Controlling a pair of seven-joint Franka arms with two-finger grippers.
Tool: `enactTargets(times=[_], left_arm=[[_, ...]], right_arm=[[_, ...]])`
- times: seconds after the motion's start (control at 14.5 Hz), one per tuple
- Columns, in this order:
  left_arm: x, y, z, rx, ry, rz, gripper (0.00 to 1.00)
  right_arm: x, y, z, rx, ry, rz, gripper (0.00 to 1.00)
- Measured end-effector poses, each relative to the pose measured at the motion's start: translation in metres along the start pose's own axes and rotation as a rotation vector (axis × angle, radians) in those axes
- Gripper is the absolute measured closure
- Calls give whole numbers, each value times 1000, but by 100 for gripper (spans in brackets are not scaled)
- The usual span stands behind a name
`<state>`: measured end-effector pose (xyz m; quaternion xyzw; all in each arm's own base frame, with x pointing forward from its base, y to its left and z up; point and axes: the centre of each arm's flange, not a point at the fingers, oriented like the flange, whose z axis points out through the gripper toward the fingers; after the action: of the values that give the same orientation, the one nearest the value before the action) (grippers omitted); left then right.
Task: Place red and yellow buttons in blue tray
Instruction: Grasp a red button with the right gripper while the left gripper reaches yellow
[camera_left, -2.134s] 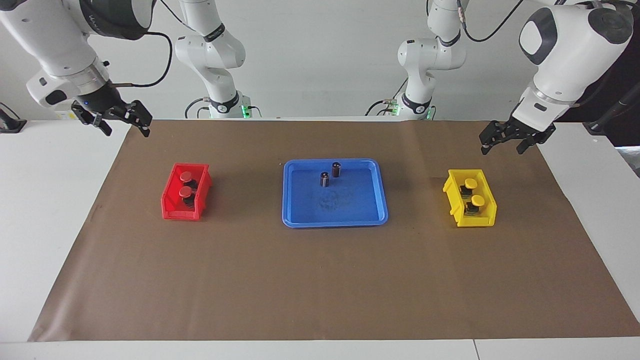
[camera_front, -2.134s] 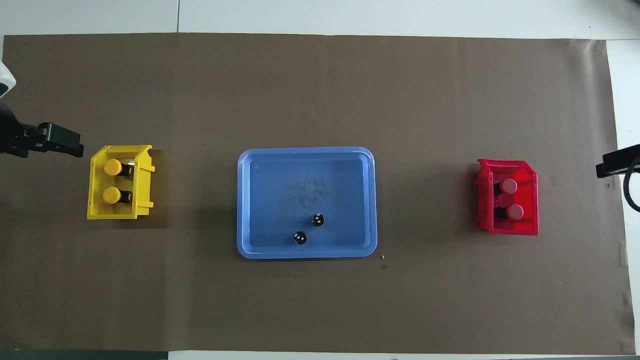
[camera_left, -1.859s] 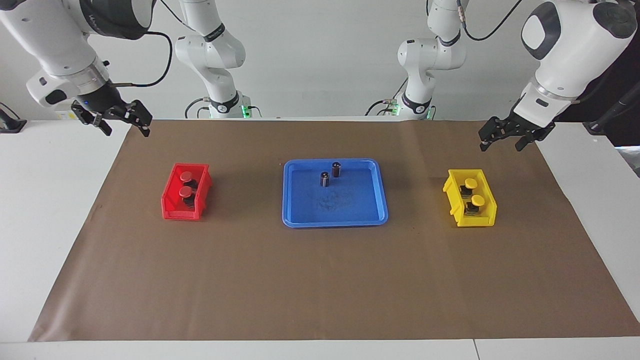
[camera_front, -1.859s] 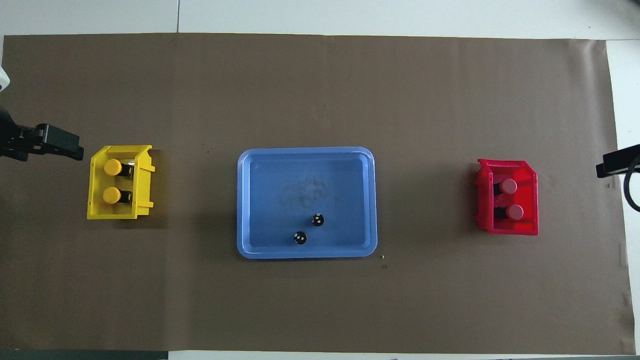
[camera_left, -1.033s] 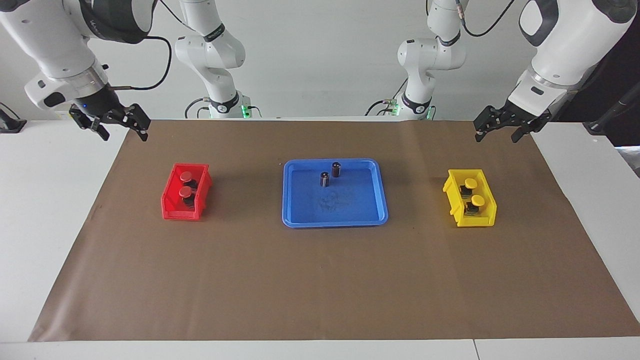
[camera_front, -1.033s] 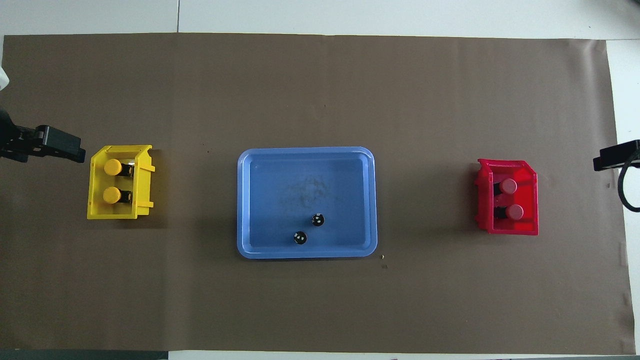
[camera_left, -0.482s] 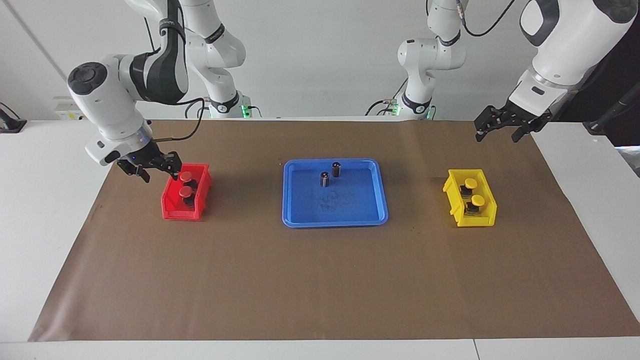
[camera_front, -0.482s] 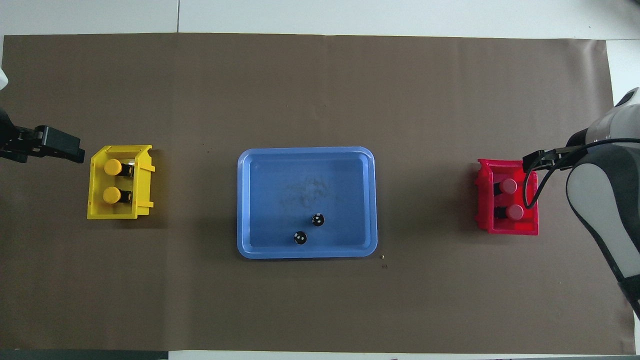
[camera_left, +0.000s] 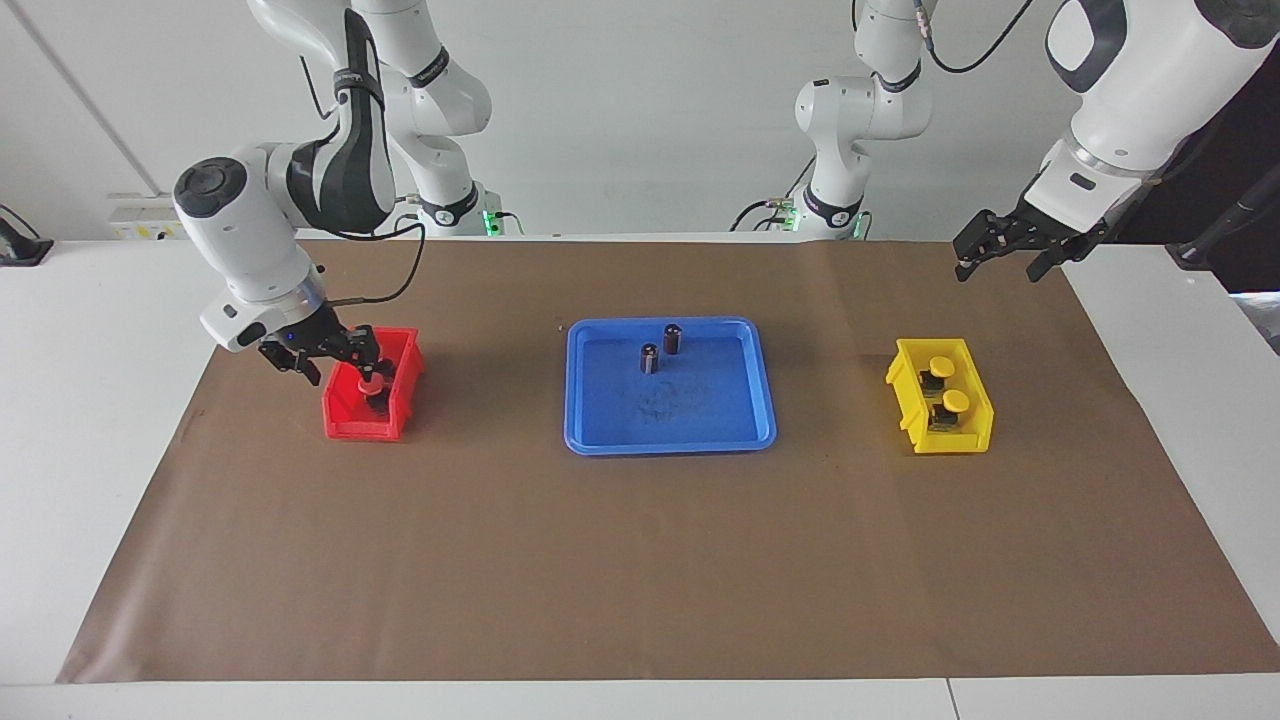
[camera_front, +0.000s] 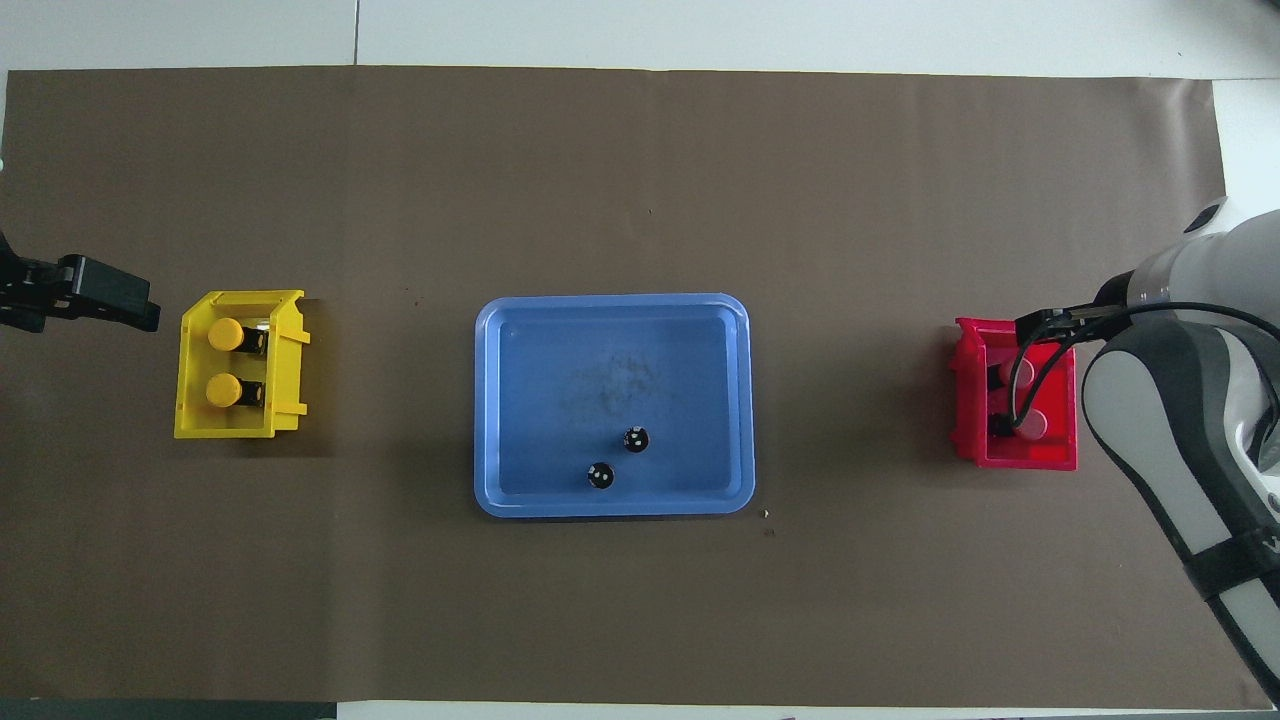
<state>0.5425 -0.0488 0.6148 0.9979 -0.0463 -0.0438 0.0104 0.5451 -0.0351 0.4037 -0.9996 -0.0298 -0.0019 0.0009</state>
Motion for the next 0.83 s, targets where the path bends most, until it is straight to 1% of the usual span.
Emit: enactTargets(times=[0.21, 0.41, 0.48, 0.55, 0.62, 0.69, 0.83], left_arm=[[-1, -5, -1, -1, -3, -10, 0], [-3, -16, -1, -3, -14, -17, 0], [-4, -21, -1, -4, -14, -17, 0], [-4, -24, -1, -5, -15, -15, 0], [-6, -25, 0, -6, -27, -14, 0], [-9, -26, 0, -7, -41, -12, 0], [-12, -27, -3, -8, -40, -12, 0]], right_arm=[[-6, -5, 16, 1, -4, -8, 24], [-12, -3, 27, 1, -11, -3, 27], [-13, -3, 30, 2, -13, -2, 30], [-14, -3, 31, 2, -16, -2, 30], [-15, -4, 33, 3, -20, -4, 34], [-18, -4, 36, 3, -25, -12, 35], [-21, -3, 42, 5, -31, -39, 34]])
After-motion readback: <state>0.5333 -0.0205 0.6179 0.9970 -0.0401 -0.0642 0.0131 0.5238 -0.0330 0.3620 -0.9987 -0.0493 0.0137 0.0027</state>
